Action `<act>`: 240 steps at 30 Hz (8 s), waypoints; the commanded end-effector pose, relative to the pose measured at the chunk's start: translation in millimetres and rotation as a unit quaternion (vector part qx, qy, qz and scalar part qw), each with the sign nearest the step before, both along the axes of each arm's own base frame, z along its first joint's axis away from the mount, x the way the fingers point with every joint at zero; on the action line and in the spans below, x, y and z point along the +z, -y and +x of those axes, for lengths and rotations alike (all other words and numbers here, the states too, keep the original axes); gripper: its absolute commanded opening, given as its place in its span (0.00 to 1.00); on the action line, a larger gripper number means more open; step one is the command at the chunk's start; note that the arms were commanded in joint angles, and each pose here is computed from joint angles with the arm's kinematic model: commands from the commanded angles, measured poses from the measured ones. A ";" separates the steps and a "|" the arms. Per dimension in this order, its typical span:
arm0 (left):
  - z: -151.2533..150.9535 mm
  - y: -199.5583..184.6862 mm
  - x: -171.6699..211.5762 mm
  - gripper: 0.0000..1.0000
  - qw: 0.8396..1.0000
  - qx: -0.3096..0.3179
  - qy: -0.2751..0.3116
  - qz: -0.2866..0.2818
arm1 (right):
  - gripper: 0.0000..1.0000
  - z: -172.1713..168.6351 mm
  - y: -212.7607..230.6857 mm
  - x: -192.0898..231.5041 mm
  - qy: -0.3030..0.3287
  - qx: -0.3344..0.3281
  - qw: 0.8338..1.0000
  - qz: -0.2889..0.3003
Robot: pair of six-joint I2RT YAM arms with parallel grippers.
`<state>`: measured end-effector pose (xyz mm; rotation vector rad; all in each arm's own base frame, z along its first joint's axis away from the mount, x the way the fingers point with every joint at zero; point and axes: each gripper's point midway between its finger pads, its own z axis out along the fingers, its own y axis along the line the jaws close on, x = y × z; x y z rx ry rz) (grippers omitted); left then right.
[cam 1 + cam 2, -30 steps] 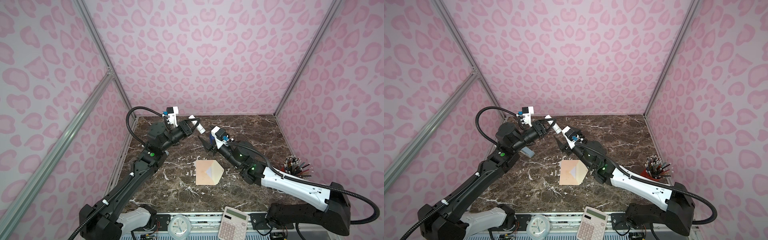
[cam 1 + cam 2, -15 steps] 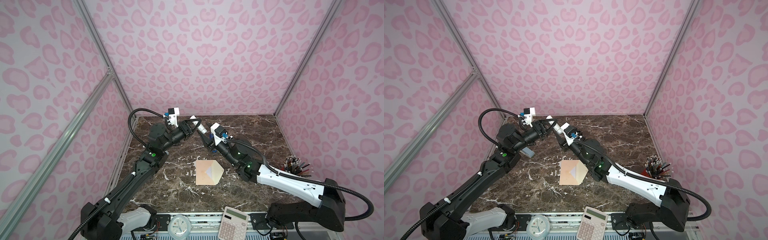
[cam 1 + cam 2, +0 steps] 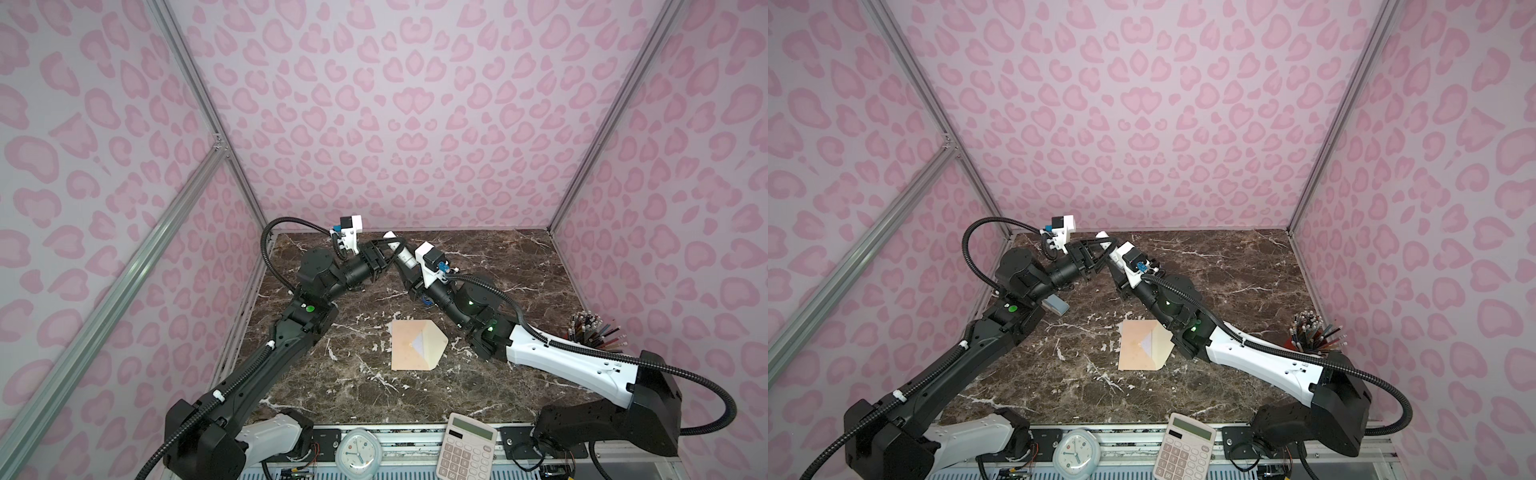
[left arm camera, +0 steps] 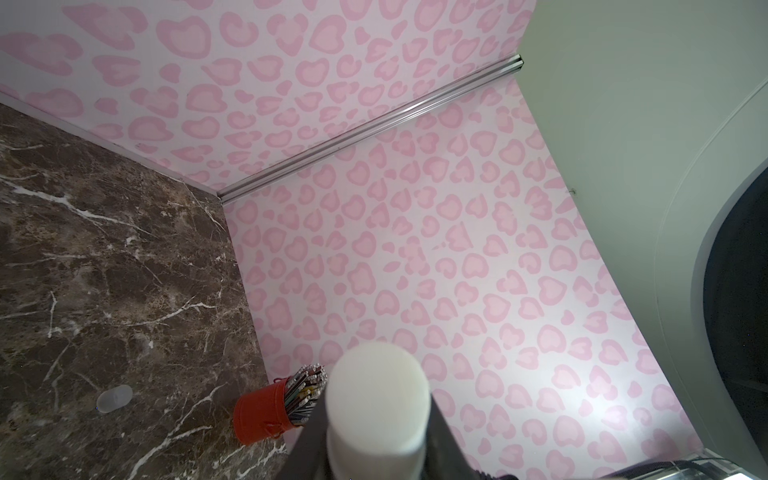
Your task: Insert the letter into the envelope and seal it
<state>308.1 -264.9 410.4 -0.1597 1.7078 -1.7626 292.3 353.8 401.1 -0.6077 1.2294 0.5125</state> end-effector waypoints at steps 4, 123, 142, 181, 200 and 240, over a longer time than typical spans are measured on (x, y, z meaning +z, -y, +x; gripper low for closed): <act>-7.3 4.9 15.9 0.04 0.999 -0.022 0.027 -0.019 | 0.41 7.9 -0.6 0.3 0.002 -0.014 1.000 0.000; -12.3 -18.8 -402.6 0.04 0.841 -0.183 -0.313 0.401 | 0.00 -41.5 22.1 -305.6 -0.759 -0.191 0.562 -0.266; -18.8 -22.2 -400.2 0.04 0.838 -0.187 -0.311 0.407 | 0.00 -35.3 22.6 -328.2 -0.772 -0.200 0.538 -0.272; -20.9 -23.2 -398.6 0.04 0.839 -0.187 -0.312 0.404 | 0.00 -43.7 40.0 -361.5 -0.770 -0.229 0.491 -0.338; -18.9 -21.7 -398.1 0.04 0.839 -0.190 -0.311 0.404 | 0.00 -38.2 41.0 -380.0 -0.763 -0.242 0.477 -0.362; -20.1 -24.6 -404.9 0.04 0.826 -0.202 -0.316 0.422 | 0.00 -22.4 43.6 -320.5 -0.760 -0.235 0.505 -0.335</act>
